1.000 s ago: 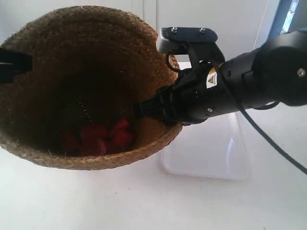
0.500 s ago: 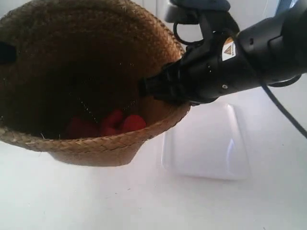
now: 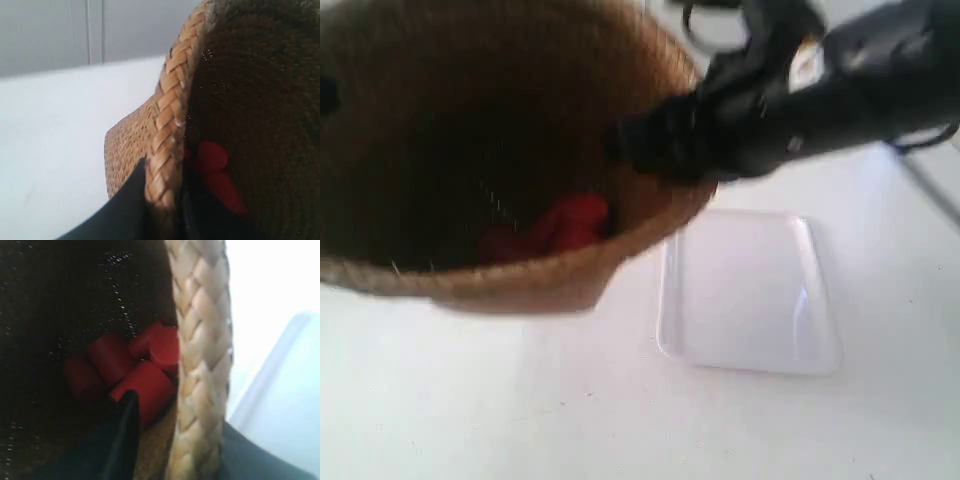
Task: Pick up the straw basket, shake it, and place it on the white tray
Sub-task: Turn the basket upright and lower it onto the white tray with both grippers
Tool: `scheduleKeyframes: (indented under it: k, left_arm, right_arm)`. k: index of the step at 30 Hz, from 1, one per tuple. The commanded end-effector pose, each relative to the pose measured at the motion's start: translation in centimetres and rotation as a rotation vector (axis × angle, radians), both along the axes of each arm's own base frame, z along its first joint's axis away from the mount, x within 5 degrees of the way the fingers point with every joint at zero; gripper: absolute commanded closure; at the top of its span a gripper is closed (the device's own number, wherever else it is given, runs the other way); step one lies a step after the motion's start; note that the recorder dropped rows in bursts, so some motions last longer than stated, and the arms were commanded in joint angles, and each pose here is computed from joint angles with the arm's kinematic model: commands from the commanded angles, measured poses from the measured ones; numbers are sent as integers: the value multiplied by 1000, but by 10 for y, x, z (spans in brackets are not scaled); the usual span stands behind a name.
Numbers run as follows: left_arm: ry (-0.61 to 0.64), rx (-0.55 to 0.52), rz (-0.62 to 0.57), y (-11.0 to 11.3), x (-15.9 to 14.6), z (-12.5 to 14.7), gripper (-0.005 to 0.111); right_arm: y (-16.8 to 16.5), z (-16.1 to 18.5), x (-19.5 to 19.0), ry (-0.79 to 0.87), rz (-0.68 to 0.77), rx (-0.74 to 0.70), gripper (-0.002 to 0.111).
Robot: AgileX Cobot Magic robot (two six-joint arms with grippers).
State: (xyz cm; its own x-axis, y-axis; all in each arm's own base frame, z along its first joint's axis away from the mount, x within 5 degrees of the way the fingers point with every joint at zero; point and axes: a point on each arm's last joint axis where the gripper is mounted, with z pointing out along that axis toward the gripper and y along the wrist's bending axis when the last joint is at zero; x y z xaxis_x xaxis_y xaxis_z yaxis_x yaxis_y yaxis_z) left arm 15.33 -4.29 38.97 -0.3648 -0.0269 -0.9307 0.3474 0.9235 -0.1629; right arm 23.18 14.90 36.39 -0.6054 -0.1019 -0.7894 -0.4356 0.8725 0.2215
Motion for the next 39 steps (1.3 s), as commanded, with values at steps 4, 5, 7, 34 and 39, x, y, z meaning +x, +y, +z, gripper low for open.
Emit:
scheduleKeyframes:
  k: [4,5,7,34,39]
  left_arm:
    - [4,4,66,5,10,-27,107]
    - [-21,7,68,5,9,-24,107]
    - [-67,22,85,8,8,-18,107]
    - [118,-212,-159,-48,73,16,107]
    - [164,-212,-226,-80,96,8,107]
  right_arm:
    - [-11,-29,12,21,-40,-102,108]
    - [-10,-29,11,9,-20,-109,108]
    - [-10,-27,11,-8,-24,-103,108]
    - [-74,7,53,212,-148,-314,108]
    - [-92,10,59,236,-193,-367,108]
